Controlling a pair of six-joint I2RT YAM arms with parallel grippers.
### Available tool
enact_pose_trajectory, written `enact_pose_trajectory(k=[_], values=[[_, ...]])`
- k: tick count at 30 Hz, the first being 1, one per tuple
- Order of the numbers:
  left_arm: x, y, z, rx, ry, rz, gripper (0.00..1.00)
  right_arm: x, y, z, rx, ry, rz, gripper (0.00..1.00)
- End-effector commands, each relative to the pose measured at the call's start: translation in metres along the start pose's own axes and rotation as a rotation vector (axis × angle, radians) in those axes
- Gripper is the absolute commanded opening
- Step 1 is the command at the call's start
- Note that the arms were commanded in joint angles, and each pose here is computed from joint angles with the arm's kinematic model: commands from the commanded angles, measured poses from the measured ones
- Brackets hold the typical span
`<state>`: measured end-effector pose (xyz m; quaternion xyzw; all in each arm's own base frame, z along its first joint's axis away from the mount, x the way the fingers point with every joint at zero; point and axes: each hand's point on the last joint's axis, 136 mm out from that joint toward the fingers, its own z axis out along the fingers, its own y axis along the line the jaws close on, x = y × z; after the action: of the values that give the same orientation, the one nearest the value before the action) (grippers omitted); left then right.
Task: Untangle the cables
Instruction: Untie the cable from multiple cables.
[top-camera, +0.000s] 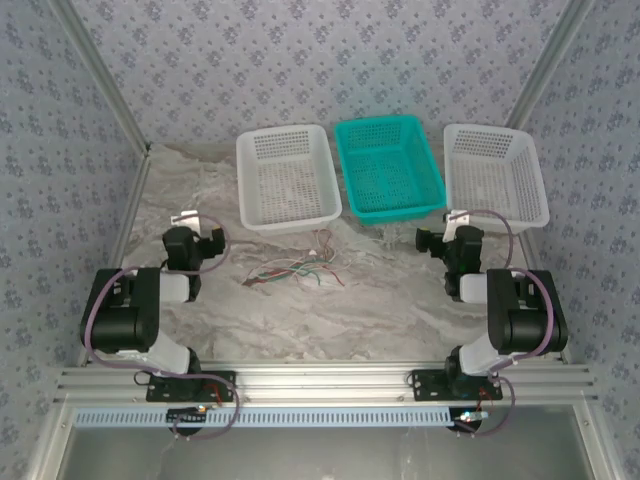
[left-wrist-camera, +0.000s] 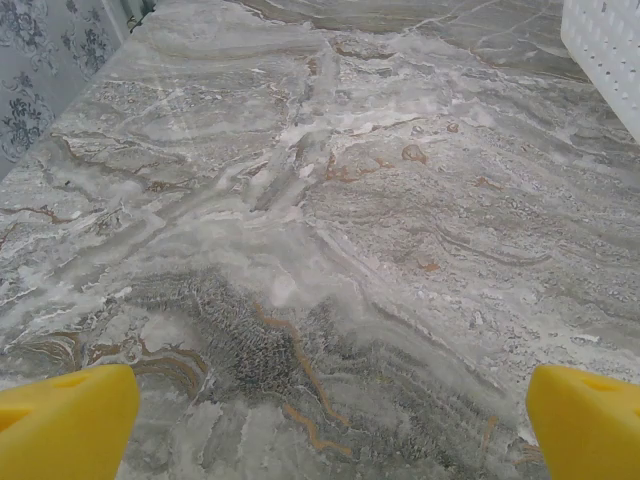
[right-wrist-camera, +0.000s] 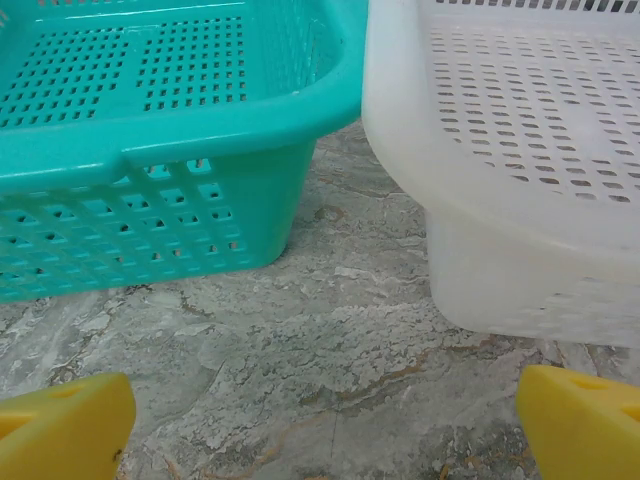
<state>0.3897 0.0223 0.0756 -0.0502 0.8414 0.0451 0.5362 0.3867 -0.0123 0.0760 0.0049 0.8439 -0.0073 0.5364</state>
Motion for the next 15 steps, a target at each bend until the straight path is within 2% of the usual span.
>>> enact_pose_trajectory(k=[1,15], values=[[-0.0153,-0.0018,0.0001,0.011,-0.048,-0.006,1.0,-0.0092,0.0,0.0014,0.009,-0.017,-0.021,1.0],[-0.0154,-0.0022,0.0,0.012,-0.048,-0.006,1.0,-0.0092,-0.001,0.0016,-0.005,-0.017,-0.005,1.0]])
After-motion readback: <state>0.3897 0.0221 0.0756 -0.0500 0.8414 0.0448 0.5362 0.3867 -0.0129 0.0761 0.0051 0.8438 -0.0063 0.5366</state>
